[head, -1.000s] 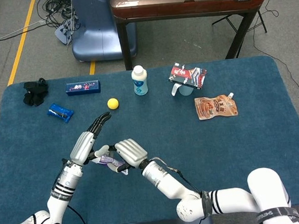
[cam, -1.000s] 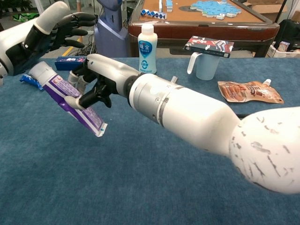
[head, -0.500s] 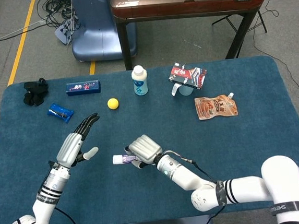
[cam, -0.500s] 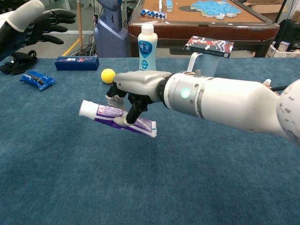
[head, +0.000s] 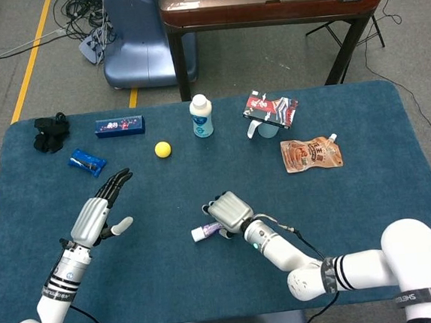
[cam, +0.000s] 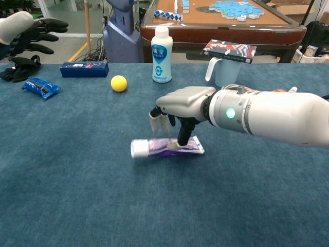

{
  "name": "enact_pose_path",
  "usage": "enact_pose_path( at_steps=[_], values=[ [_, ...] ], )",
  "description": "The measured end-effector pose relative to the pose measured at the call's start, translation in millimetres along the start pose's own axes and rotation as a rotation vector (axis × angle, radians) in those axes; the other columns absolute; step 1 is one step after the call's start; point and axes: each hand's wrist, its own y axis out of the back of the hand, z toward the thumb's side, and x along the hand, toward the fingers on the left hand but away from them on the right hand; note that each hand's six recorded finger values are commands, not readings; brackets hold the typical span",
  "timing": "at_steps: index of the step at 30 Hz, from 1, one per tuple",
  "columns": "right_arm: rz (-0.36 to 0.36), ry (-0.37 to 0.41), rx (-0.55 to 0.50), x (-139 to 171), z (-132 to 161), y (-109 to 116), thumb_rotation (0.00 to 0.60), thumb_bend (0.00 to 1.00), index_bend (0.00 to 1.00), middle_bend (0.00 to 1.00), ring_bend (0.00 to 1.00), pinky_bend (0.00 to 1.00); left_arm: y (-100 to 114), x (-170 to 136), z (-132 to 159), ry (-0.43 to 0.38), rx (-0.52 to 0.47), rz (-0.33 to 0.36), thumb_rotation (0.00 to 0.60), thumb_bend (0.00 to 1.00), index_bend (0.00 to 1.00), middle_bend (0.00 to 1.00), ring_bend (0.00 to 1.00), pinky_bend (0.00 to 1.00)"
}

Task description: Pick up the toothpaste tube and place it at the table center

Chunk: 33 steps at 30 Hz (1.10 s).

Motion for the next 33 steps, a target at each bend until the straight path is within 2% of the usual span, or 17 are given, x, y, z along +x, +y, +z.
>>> enact_pose_path(
  at_steps=[3, 8, 14, 16, 18, 19, 20, 23, 25, 27, 30, 33],
  values=[
    [-0.023, 0.003, -0.013, 5.1, -2.7, 5.8, 0.600, 0.23, 0.00, 0.07, 0.08, 0.19, 1.2, -2.4, -4.1, 0.012, 0.009, 0.002, 0.000, 0.00, 0.00, 0.01, 0.00, 0.08],
    [-0.084, -0.023, -0.029, 18.6, -19.9, 20.0, 0.600, 0.23, 0.00, 0.09, 0.08, 0.19, 7.7, -5.7, -10.7, 0.027, 0.045, 0.012, 0.000, 0.00, 0.00, 0.01, 0.00, 0.08],
    [-0.187, -0.160, -0.070, 62.9, -78.6, 34.0, 0.600, 0.23, 0.00, 0.17, 0.10, 0.19, 22.9, -11.6, -30.2, 0.094, 0.161, 0.023, 0.001, 0.00, 0.00, 0.00, 0.00, 0.08],
    [-0.208, -0.213, -0.086, 81.5, -98.1, 33.4, 0.600, 0.23, 0.00, 0.20, 0.10, 0.19, 29.4, -14.1, -39.0, 0.132, 0.196, 0.033, 0.054, 0.00, 0.00, 0.00, 0.00, 0.08],
    [-0.231, -0.275, -0.095, 104.6, -119.0, 30.9, 0.600, 0.23, 0.03, 0.22, 0.11, 0.20, 37.6, -18.6, -49.7, 0.181, 0.227, 0.050, 0.170, 0.00, 0.00, 0.00, 0.00, 0.08],
    [-0.238, -0.301, -0.097, 114.6, -127.1, 29.1, 0.600, 0.23, 0.04, 0.23, 0.11, 0.20, 41.1, -21.4, -54.0, 0.200, 0.240, 0.059, 0.269, 0.00, 0.00, 0.00, 0.00, 0.08],
    [-0.247, -0.335, -0.100, 127.9, -137.1, 26.0, 0.600, 0.23, 0.05, 0.23, 0.11, 0.20, 45.5, -25.7, -58.8, 0.222, 0.258, 0.072, 0.339, 0.00, 0.00, 0.00, 0.00, 0.08],
    [-0.265, -0.409, -0.106, 157.8, -156.9, 18.2, 0.600, 0.23, 0.07, 0.24, 0.11, 0.20, 55.0, -35.8, -65.1, 0.248, 0.315, 0.105, 0.454, 0.00, 0.00, 0.00, 0.00, 0.08],
    [-0.278, -0.466, -0.116, 180.5, -169.3, 9.8, 0.600, 0.23, 0.09, 0.25, 0.12, 0.20, 59.1, -43.7, -68.2, 0.264, 0.353, 0.121, 0.513, 0.00, 0.00, 0.00, 0.00, 0.08],
    [-0.292, -0.527, -0.124, 203.6, -180.6, 0.7, 0.600, 0.23, 0.10, 0.25, 0.12, 0.20, 60.7, -53.0, -71.6, 0.282, 0.403, 0.124, 0.542, 0.00, 0.00, 0.00, 0.00, 0.08],
    [-0.312, -0.610, -0.136, 237.0, -193.7, -12.4, 0.600, 0.23, 0.11, 0.27, 0.14, 0.20, 62.0, -67.3, -75.5, 0.312, 0.479, 0.125, 0.574, 0.00, 0.00, 0.00, 0.00, 0.08],
    [-0.339, -0.690, -0.140, 269.4, -203.1, -24.4, 0.600, 0.23, 0.14, 0.29, 0.16, 0.20, 63.5, -86.3, -76.7, 0.345, 0.529, 0.137, 0.579, 0.00, 0.00, 0.00, 0.00, 0.08]
  ],
)
